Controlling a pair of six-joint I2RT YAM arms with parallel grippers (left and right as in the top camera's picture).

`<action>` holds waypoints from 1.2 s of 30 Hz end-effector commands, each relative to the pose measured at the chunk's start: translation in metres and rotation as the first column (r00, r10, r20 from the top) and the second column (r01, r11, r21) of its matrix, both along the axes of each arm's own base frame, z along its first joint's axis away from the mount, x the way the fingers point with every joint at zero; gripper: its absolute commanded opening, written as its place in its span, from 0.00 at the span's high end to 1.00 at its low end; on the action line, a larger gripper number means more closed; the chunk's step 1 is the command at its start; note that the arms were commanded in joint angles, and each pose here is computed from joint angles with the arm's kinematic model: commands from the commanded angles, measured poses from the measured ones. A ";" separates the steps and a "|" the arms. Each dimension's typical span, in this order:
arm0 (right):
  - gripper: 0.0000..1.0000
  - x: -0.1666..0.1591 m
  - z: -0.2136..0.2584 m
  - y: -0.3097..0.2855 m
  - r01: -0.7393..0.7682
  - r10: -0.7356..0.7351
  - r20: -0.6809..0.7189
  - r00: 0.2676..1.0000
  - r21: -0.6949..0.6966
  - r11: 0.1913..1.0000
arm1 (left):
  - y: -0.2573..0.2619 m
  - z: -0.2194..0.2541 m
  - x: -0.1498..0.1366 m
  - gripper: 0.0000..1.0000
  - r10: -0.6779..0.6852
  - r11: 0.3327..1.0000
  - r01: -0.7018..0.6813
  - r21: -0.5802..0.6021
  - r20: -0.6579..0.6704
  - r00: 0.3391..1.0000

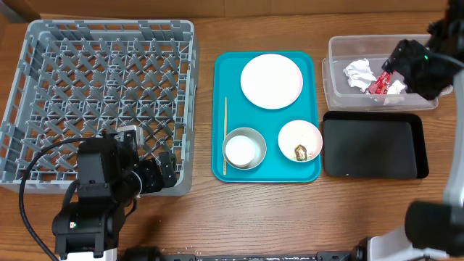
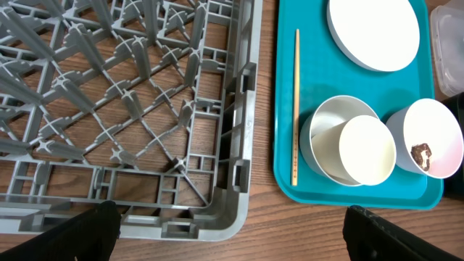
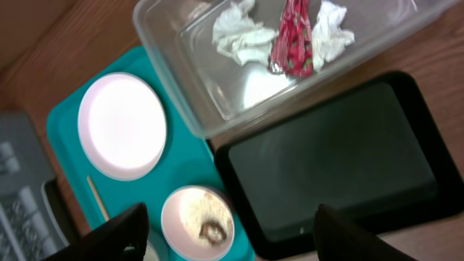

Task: Sort waste into correct bins and load items into the dishwasher
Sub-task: 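Grasp the rim of the rice bowl with the right gripper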

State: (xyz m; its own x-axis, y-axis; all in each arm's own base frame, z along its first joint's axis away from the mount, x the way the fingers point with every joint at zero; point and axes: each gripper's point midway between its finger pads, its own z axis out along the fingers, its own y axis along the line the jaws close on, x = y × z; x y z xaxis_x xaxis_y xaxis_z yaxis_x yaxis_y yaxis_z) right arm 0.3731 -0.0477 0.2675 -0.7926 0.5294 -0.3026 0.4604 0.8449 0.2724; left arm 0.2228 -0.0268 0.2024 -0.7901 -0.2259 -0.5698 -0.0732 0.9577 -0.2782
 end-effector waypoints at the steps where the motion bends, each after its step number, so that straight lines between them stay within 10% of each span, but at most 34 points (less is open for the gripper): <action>1: 0.25 -0.027 0.010 0.016 -0.079 0.079 0.005 0.997 0.009 0.997 | -0.002 0.010 0.002 0.00 -0.019 1.000 0.019 0.002 0.028 0.999; 16: 0.20 -0.108 -0.028 0.150 -0.484 0.481 0.176 0.859 -0.030 0.875 | -0.002 0.009 0.001 0.00 -0.019 1.000 0.019 0.002 0.025 1.000; 36: 0.36 -0.049 -0.186 0.220 -0.424 0.437 -0.141 0.888 0.113 0.899 | -0.002 0.009 0.001 0.00 -0.019 1.000 0.019 0.001 0.025 1.000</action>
State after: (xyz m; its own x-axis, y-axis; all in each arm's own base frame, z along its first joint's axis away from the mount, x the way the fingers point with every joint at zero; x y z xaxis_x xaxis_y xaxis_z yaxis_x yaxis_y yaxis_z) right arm 0.3243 0.1635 0.1003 -0.9784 0.1187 -0.1694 0.0625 0.9504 0.3048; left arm 0.2232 -0.0268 0.2035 -0.7890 -0.2259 -0.5713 -0.0727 0.9577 -0.2783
